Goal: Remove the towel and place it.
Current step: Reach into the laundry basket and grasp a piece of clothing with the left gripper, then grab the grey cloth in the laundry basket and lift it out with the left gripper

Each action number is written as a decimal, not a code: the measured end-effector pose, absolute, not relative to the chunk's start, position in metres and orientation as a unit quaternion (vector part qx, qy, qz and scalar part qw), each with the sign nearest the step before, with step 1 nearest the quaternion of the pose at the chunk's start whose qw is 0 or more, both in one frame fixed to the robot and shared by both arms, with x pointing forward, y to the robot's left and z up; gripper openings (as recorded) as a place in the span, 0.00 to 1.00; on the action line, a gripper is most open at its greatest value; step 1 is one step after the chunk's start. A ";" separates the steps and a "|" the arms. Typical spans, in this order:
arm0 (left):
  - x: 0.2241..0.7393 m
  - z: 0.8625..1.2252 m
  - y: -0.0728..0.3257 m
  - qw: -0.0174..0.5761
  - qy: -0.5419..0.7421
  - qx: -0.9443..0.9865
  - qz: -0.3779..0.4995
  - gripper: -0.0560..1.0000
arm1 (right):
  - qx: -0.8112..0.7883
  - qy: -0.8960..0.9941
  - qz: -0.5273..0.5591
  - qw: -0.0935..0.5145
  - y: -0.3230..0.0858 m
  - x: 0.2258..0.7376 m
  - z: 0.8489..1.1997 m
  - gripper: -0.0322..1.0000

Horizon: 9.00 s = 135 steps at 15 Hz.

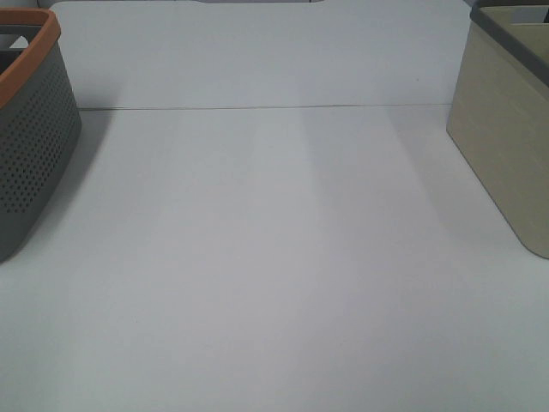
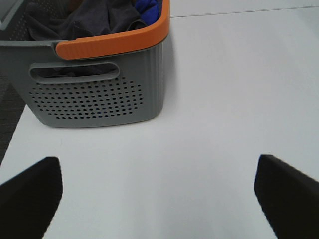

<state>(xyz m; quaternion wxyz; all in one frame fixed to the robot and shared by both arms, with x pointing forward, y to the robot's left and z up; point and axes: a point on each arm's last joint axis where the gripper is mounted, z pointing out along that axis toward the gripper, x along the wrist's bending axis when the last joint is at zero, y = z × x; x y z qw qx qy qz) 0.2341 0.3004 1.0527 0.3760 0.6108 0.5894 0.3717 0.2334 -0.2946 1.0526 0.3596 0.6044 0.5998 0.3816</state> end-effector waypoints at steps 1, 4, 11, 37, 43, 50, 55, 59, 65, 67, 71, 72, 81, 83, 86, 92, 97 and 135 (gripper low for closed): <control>0.234 1.053 0.299 0.381 0.589 0.611 0.367 0.99 | 0.604 0.600 0.382 0.360 -0.295 0.233 1.053 0.69; 0.234 1.053 0.298 0.387 0.588 0.612 0.361 0.99 | 0.604 0.600 0.382 0.360 -0.295 0.233 1.053 0.69; 0.234 1.053 0.298 0.387 0.588 0.612 0.361 0.99 | 0.604 0.600 0.382 0.360 -0.295 0.233 1.053 0.69; 0.234 1.053 0.298 0.388 0.588 0.612 0.360 0.99 | 0.604 0.600 0.381 0.360 -0.295 0.233 1.053 0.96; 0.234 1.053 0.298 0.388 0.588 0.612 0.360 0.99 | 0.604 0.600 0.381 0.360 -0.295 0.233 1.053 0.96; 0.234 1.053 0.298 0.388 0.588 0.612 0.360 0.99 | 0.604 0.600 0.381 0.360 -0.295 0.233 1.053 0.96; 0.233 1.055 0.298 0.390 0.587 0.611 0.362 0.99 | 0.604 0.600 0.381 0.360 -0.295 0.233 1.053 0.96; 0.242 1.099 0.298 0.389 0.585 0.609 0.369 0.99 | 0.604 0.600 0.381 0.360 -0.295 0.233 1.053 0.96; 0.332 1.169 0.297 0.303 0.548 0.698 0.346 0.99 | 0.604 0.600 0.381 0.360 -0.295 0.233 1.053 0.96; 0.371 1.177 0.296 0.265 0.513 0.745 0.334 0.99 | 0.604 0.600 0.381 0.360 -0.295 0.233 1.053 0.96; 0.453 1.184 0.298 0.192 0.443 0.813 0.324 0.99 | 0.604 0.600 0.381 0.360 -0.295 0.233 1.053 0.96; 0.473 1.185 0.301 0.161 0.424 0.827 0.332 0.99 | 0.604 0.600 0.381 0.360 -0.295 0.233 1.053 0.96; 0.605 1.142 0.382 -0.020 0.323 0.889 0.323 0.99 | 0.604 0.600 0.381 0.360 -0.295 0.233 1.053 0.96; 0.616 1.121 0.405 -0.035 0.289 0.906 0.307 0.99 | 0.604 0.600 0.381 0.360 -0.295 0.233 1.053 0.96; 0.635 1.083 0.431 -0.045 0.243 0.925 0.290 0.99 | 0.604 0.600 0.381 0.360 -0.295 0.233 1.053 0.96; 0.674 1.002 0.443 -0.045 0.207 0.941 0.265 0.99 | 0.604 0.600 0.381 0.360 -0.295 0.233 1.053 0.96; 0.687 0.960 0.435 -0.021 0.185 0.955 0.233 0.96 | 0.604 0.600 0.381 0.360 -0.295 0.233 1.053 0.96; 0.643 1.072 0.413 0.015 0.309 0.913 0.267 0.05 | 0.604 0.600 0.381 0.360 -0.295 0.233 1.053 0.96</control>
